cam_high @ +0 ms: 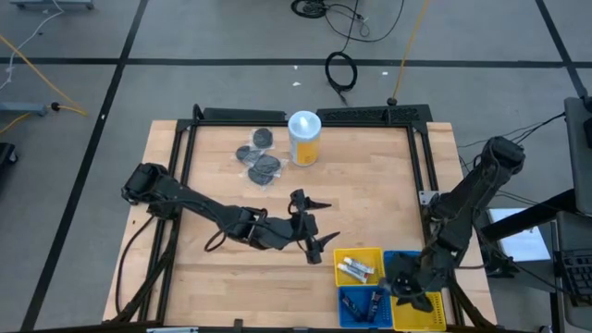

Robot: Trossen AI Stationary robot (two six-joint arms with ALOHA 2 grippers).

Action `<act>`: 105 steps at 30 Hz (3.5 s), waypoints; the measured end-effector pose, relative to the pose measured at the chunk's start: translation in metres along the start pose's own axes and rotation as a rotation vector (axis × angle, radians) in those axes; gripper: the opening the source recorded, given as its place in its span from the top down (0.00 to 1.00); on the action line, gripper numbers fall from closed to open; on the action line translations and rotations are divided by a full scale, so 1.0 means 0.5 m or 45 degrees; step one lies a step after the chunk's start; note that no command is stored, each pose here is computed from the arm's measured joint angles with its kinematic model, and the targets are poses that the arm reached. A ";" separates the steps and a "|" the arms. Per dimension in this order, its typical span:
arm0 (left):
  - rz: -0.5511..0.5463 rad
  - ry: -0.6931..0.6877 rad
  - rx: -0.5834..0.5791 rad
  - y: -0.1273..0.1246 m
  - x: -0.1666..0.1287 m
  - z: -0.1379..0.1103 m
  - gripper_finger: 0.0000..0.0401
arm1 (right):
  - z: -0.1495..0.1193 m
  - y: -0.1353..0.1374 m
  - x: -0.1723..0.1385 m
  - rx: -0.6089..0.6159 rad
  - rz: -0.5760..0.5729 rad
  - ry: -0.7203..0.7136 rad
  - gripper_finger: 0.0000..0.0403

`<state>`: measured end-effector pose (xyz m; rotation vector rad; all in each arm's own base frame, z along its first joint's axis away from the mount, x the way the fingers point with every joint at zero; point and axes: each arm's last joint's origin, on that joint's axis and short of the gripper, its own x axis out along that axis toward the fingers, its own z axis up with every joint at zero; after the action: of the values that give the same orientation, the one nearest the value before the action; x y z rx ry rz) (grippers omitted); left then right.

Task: Pick & Place Travel size toiletries
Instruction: Put the deodorant into the top blue basket, then put the hairbrush into the bottom yellow basket

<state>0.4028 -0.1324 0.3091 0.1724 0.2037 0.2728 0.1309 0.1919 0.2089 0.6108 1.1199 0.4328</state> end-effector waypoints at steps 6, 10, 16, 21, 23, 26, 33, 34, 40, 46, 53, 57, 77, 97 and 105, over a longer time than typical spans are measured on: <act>-0.001 0.013 0.007 0.000 0.000 -0.002 0.15 | -0.022 0.003 0.005 0.059 -0.023 0.057 0.56; -0.002 0.012 0.007 0.000 0.000 -0.002 0.15 | -0.037 -0.015 -0.009 0.139 -0.157 0.121 0.56; 0.000 0.013 0.007 0.000 0.001 -0.002 0.15 | -0.054 -0.040 -0.045 0.265 -0.330 0.180 0.56; 0.001 0.017 0.013 0.001 0.001 -0.003 0.15 | -0.064 -0.061 -0.063 0.347 -0.471 0.230 0.56; 0.002 0.019 0.014 0.002 0.002 -0.004 0.15 | -0.068 -0.068 -0.067 0.378 -0.526 0.255 0.56; 0.004 0.022 0.016 0.003 0.003 -0.004 0.15 | -0.070 -0.071 -0.069 0.387 -0.551 0.281 0.56; 0.004 0.030 0.028 0.003 0.003 -0.006 0.15 | -0.070 -0.070 -0.069 0.384 -0.544 0.282 0.50; 0.003 0.032 0.029 0.003 0.003 -0.006 0.15 | -0.070 -0.070 -0.069 0.380 -0.543 0.283 0.48; 0.004 0.046 0.037 0.004 0.003 -0.009 0.15 | -0.069 -0.070 -0.068 0.350 -0.537 0.283 0.43; 0.007 0.046 0.037 0.006 0.004 -0.009 0.15 | -0.067 -0.070 -0.068 0.315 -0.541 0.248 0.47; 0.139 0.097 0.045 0.017 0.003 -0.014 0.15 | -0.060 -0.060 -0.067 0.250 -0.457 0.191 0.49; 0.253 0.200 0.033 0.037 -0.018 -0.017 0.15 | -0.051 -0.049 -0.075 0.159 -0.360 0.101 0.50; 0.685 0.915 -0.171 0.210 -0.036 -0.130 0.15 | 0.053 -0.045 -0.168 -0.386 -0.331 -0.678 0.50; 0.653 1.471 -0.166 0.308 0.105 -0.335 0.15 | 0.073 -0.051 -0.177 -0.497 -0.391 -0.732 0.50; 0.672 1.517 -0.189 0.329 0.119 -0.364 0.15 | 0.073 -0.052 -0.177 -0.502 -0.393 -0.730 0.50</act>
<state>0.3778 0.0660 0.1555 -0.1120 1.3255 0.8990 0.1313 0.1102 0.2646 0.1829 0.5417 0.1805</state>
